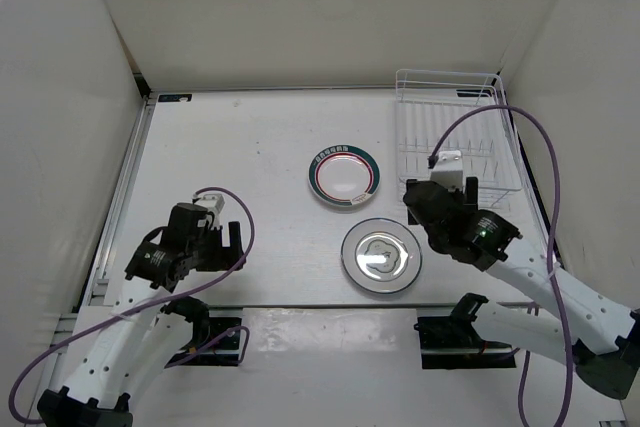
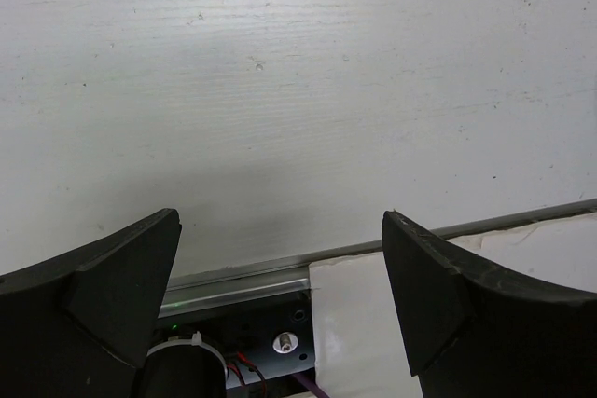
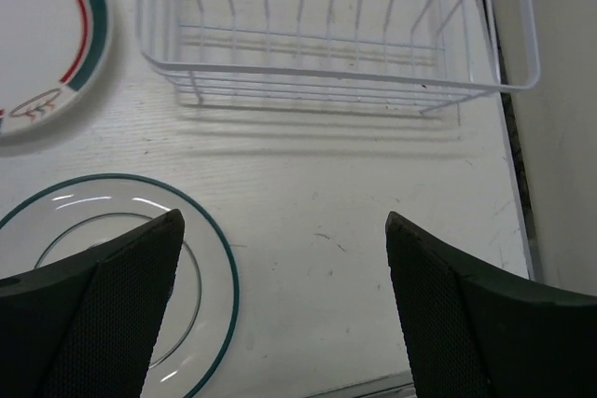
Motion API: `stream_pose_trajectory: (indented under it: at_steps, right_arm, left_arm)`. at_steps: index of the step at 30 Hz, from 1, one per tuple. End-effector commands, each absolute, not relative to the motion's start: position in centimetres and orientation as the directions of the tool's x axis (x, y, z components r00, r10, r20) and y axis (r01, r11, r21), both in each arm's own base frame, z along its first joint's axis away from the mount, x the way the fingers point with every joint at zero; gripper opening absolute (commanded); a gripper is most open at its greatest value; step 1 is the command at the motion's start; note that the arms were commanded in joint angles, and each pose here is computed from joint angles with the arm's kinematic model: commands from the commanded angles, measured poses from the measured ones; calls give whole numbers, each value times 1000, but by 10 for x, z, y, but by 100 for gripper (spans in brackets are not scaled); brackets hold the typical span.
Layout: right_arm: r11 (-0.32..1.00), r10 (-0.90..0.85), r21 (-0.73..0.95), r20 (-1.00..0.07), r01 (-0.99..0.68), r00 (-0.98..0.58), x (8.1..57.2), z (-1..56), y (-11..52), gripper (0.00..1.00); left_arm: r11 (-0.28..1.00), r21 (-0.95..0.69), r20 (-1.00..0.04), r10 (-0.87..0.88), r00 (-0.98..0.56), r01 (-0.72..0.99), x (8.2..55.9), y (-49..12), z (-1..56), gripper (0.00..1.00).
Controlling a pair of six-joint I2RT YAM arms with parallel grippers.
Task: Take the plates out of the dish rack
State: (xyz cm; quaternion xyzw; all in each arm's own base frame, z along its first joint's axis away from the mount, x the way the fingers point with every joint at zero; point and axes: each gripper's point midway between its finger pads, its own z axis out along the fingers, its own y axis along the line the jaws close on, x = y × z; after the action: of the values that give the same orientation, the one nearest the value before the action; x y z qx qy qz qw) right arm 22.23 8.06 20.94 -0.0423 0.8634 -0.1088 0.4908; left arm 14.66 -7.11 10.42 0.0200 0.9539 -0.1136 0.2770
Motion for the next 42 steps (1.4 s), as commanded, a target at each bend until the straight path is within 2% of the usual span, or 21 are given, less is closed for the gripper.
stream_pose_trajectory:
  at_steps: [1, 7, 10, 19, 26, 35, 42]
  right_arm:
    - [948, -93, -236, -848, 214, -522, 221, 206, 46, 90]
    - [945, 31, -170, -802, 278, -596, 220, 182, 31, 90]
    - [959, 65, -117, -798, 260, -599, 220, 181, 35, 90]
    - [994, 4, -69, -744, 82, -668, 213, 168, 59, 90]
    - [993, -9, -86, -717, 76, -697, 208, 149, 58, 90]
    - [1000, -2, 19, -733, -24, -680, 212, 155, 84, 90]
    - [999, -6, -32, -731, 27, -682, 213, 159, 72, 90]
  left_arm:
    - [970, -214, -561, -23, -828, 118, 151, -73, 107, 100]
    - [965, -223, -590, -21, -807, 138, 152, -75, 110, 100]
    - [963, -225, -622, -25, -782, 149, 154, -75, 114, 100]
    - [954, -247, -695, -54, -717, 168, 160, -77, 119, 100]
    - [960, -234, -703, -57, -709, 155, 161, -74, 120, 100]
    - [977, -198, -725, -88, -683, 85, 162, -59, 125, 100]
    - [976, -208, -756, -116, -644, 69, 162, -56, 129, 100]
